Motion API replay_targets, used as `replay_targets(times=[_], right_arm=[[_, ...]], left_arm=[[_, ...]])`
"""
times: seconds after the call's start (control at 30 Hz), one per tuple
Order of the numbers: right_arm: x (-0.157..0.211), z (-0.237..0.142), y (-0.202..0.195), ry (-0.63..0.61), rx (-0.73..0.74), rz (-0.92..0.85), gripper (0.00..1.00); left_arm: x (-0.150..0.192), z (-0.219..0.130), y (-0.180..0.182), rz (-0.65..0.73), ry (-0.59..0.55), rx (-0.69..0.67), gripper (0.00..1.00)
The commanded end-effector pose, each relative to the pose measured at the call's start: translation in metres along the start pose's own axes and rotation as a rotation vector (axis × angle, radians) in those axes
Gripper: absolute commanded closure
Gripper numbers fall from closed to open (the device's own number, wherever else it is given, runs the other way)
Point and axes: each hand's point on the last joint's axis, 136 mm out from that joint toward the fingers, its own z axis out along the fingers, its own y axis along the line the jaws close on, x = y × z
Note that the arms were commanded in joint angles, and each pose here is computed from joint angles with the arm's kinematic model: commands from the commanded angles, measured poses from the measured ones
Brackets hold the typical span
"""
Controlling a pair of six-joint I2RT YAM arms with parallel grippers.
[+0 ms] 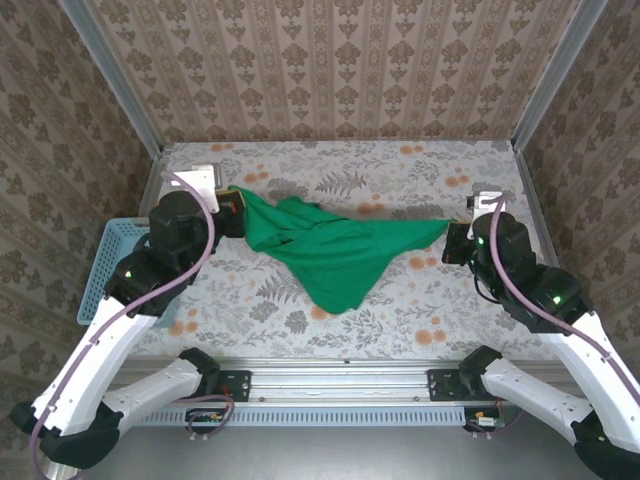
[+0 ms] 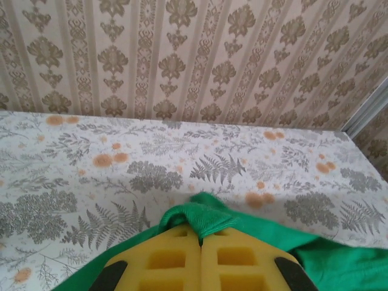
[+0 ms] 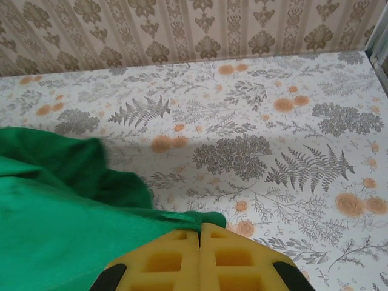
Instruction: Fold the inside-out t-shirt
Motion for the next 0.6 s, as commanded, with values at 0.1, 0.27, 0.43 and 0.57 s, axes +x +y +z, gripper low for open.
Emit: replay_targets(times=[0.1,0.27,0.43,0.57], right_arm=[[0.032,0.031,-0.043,0.096,0.231,0.073,1.0],[0.068,0.058,-0.056,0.226,0.234,0.162,1.0],[0.081,0.068,-0.071,0.259,0.259,0.214,1.0],[0.086,0.069,-0.084,0.266,0.291,0.242,1.0]], left_arm=[[0.137,0.083,-0.001,0.096,0.519,-0.055,0.99],[0.194,0.144,0.001,0.135,0.727,-0.093,0.85],[0.205,0.166,0.021,0.16,0.755,-0.157,0.54],[0.198,0.148,0.044,0.097,0.666,-0.198,0.35]])
